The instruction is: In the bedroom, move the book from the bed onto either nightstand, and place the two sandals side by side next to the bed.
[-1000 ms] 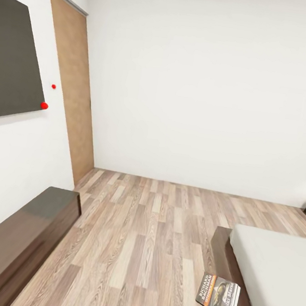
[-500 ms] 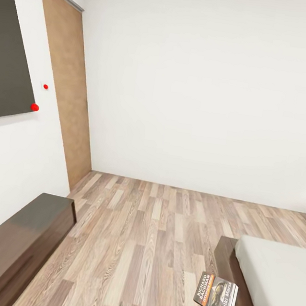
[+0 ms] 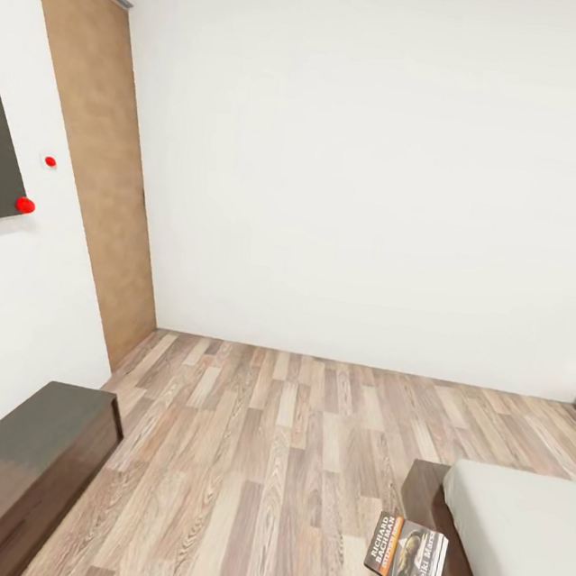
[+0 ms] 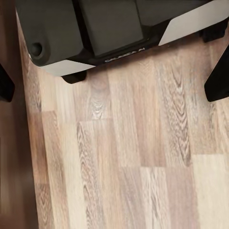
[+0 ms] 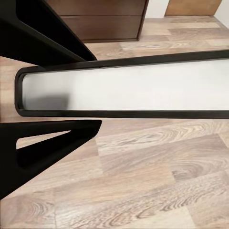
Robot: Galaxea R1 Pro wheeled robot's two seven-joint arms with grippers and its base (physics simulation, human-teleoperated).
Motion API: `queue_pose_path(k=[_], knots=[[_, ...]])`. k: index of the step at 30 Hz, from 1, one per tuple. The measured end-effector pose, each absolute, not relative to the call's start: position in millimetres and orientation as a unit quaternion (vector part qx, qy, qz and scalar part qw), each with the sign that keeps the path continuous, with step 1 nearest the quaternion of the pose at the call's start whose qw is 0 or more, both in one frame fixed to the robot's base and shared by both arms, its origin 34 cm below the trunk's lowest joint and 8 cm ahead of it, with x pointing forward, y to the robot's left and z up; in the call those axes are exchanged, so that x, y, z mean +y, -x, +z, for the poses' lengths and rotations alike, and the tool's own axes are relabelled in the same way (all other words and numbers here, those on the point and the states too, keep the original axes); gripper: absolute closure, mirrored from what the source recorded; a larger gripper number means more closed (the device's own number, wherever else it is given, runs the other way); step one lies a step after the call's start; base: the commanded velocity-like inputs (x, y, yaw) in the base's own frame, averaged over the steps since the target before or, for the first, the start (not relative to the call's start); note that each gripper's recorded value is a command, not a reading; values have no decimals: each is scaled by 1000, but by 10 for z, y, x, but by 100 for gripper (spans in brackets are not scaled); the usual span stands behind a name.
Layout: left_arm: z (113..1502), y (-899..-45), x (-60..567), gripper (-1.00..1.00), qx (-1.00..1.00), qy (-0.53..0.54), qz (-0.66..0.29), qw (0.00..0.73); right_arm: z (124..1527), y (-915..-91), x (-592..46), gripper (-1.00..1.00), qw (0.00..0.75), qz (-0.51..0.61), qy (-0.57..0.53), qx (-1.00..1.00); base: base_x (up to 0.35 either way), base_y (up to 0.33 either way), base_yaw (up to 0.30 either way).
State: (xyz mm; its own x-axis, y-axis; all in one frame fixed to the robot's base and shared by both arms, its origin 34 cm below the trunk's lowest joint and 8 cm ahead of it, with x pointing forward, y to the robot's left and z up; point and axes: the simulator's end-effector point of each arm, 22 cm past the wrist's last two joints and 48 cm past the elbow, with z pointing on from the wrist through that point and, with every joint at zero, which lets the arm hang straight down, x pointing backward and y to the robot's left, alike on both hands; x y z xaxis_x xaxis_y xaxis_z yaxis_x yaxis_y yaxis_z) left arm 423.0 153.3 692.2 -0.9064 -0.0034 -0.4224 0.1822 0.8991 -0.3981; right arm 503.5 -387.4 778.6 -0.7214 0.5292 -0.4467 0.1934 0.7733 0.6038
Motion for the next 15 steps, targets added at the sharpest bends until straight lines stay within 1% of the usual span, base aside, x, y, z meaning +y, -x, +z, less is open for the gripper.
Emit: queue_pose_path(k=[3,7,15], knots=[[6922,-4230,1533,-100,951,-47,-220,211,7785,-5034,-3873,100,313,268,-203,888,322,0,-48],[6922,-4230,1533,-100,951,-47,-220,211,7787,-5035,-3873,100,313,269,-203,888,322,0,-106],[6922,-4230,1533,-100,951,-47,-220,211,7786,-5035,-3874,100,313,268,-204,888,322,0,-17]])
